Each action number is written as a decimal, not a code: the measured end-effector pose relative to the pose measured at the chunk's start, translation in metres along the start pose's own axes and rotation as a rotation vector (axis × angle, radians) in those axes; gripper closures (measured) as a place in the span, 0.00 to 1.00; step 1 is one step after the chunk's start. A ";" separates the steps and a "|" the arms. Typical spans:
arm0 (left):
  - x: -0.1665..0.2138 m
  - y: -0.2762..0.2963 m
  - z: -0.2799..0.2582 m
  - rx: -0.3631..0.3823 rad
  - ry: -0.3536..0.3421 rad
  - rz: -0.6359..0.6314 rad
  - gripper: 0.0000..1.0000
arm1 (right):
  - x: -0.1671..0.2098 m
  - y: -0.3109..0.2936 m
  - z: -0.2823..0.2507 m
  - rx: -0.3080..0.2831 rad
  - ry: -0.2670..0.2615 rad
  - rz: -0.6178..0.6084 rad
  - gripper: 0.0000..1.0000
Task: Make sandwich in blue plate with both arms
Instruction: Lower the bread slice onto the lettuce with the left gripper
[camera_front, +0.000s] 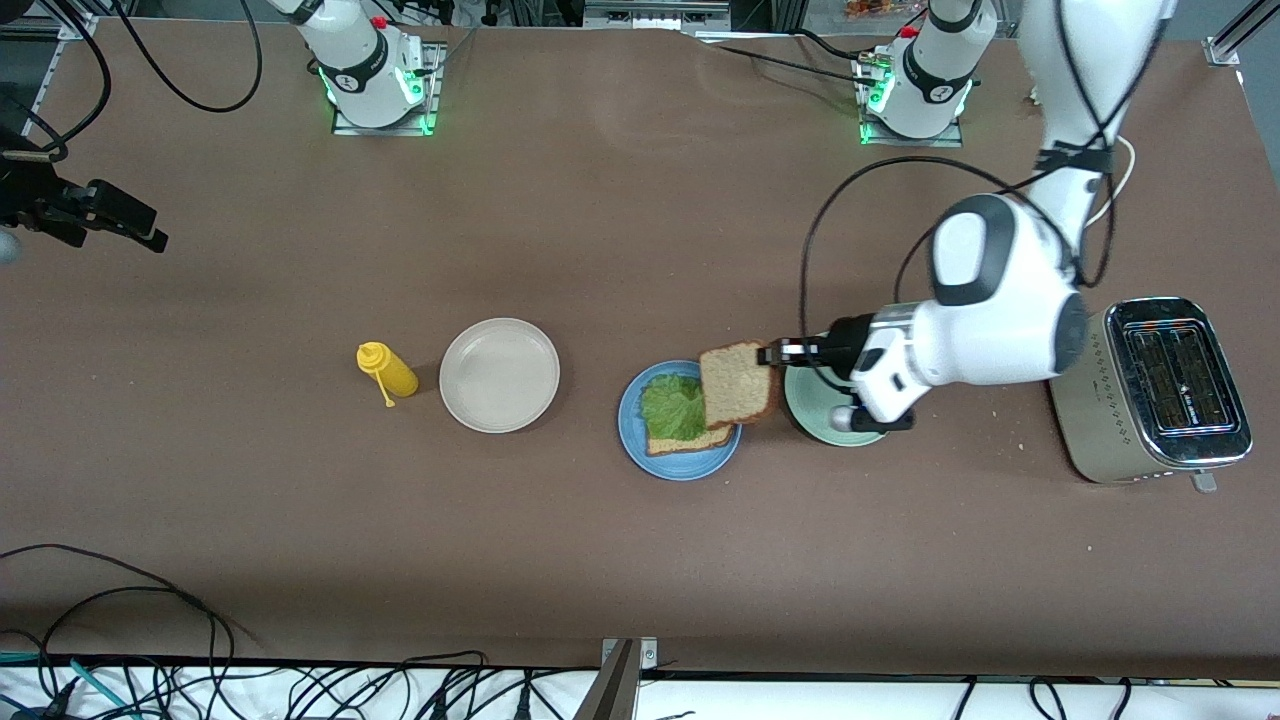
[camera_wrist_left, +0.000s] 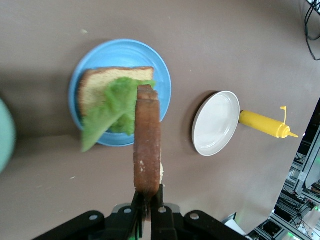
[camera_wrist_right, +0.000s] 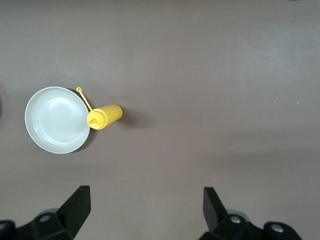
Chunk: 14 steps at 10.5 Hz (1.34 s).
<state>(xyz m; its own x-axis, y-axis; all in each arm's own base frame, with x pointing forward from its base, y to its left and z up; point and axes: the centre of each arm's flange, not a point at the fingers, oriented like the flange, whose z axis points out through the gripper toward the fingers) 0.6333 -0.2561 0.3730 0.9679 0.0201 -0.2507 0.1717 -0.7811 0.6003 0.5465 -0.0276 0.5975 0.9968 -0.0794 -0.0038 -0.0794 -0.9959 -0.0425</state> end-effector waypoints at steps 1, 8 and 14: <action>-0.005 0.015 0.027 -0.017 0.002 -0.020 0.92 | 0.000 0.000 0.000 0.000 -0.005 -0.002 0.00; -0.009 0.024 0.119 0.033 0.033 -0.047 0.92 | -0.001 0.000 0.001 0.000 -0.014 -0.003 0.00; 0.006 0.004 0.122 0.046 0.066 -0.074 0.92 | -0.002 0.003 0.000 0.000 -0.026 0.003 0.00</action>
<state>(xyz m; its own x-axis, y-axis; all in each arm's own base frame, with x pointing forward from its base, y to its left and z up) 0.6176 -0.3356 0.2813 0.9630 0.1190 -0.2418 0.2364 -0.8034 0.5464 0.5439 -0.0306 0.5969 0.9963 -0.0812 -0.0298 -0.0824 -0.9957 -0.0421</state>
